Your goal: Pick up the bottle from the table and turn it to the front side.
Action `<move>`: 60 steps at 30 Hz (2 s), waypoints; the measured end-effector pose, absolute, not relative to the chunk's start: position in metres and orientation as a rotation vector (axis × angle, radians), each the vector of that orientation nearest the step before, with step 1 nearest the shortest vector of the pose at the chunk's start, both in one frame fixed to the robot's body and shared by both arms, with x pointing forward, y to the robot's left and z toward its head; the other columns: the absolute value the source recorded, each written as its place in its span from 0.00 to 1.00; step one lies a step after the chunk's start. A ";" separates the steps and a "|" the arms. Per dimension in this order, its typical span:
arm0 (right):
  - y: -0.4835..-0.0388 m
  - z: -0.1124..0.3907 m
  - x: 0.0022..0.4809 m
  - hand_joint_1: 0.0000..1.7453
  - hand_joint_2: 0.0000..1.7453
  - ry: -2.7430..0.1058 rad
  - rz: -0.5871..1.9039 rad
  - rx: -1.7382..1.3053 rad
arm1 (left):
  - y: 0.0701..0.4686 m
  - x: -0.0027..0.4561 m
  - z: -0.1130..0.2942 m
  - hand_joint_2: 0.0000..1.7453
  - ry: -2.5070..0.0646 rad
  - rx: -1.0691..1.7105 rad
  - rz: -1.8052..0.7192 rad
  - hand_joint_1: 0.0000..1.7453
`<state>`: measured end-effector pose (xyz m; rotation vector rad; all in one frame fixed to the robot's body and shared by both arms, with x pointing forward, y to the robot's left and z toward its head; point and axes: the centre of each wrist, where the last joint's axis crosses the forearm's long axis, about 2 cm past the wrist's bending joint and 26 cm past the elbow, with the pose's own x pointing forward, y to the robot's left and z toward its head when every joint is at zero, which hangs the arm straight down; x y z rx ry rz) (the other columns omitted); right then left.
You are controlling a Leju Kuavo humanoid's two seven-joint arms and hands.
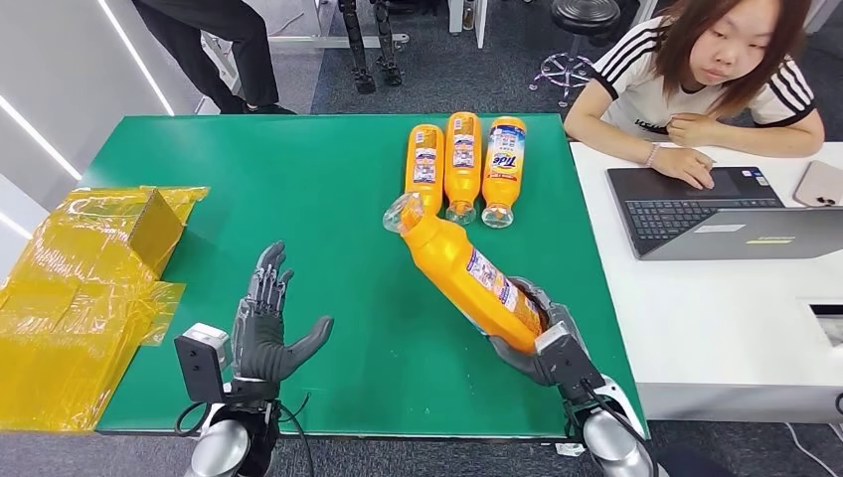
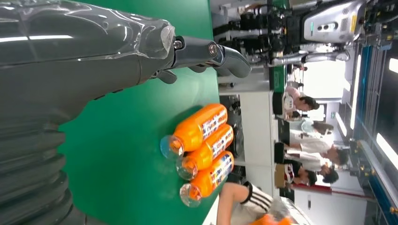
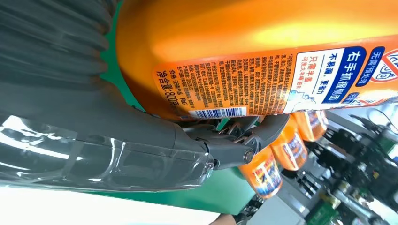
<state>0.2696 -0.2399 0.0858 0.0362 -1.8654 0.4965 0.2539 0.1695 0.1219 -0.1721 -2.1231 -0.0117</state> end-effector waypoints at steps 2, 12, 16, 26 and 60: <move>-0.234 0.089 0.270 1.00 1.00 -1.902 0.462 0.045 | 0.169 0.259 0.127 1.00 -2.109 -0.229 -0.019 0.00; -0.192 0.124 0.288 1.00 1.00 -2.121 0.346 0.068 | 0.151 0.315 0.177 1.00 -2.027 -0.651 -0.038 0.00; -0.178 0.137 0.298 1.00 1.00 -2.154 0.392 0.056 | 0.144 0.332 0.192 1.00 -1.986 -0.773 -0.041 0.00; -0.157 0.139 0.308 1.00 1.00 -2.112 0.465 0.065 | 0.133 0.354 0.217 1.00 -1.964 -0.847 -0.056 0.00; -0.156 0.123 0.313 1.00 1.00 -2.047 0.541 -0.105 | 0.065 0.349 0.238 1.00 -1.920 -0.918 -0.205 1.00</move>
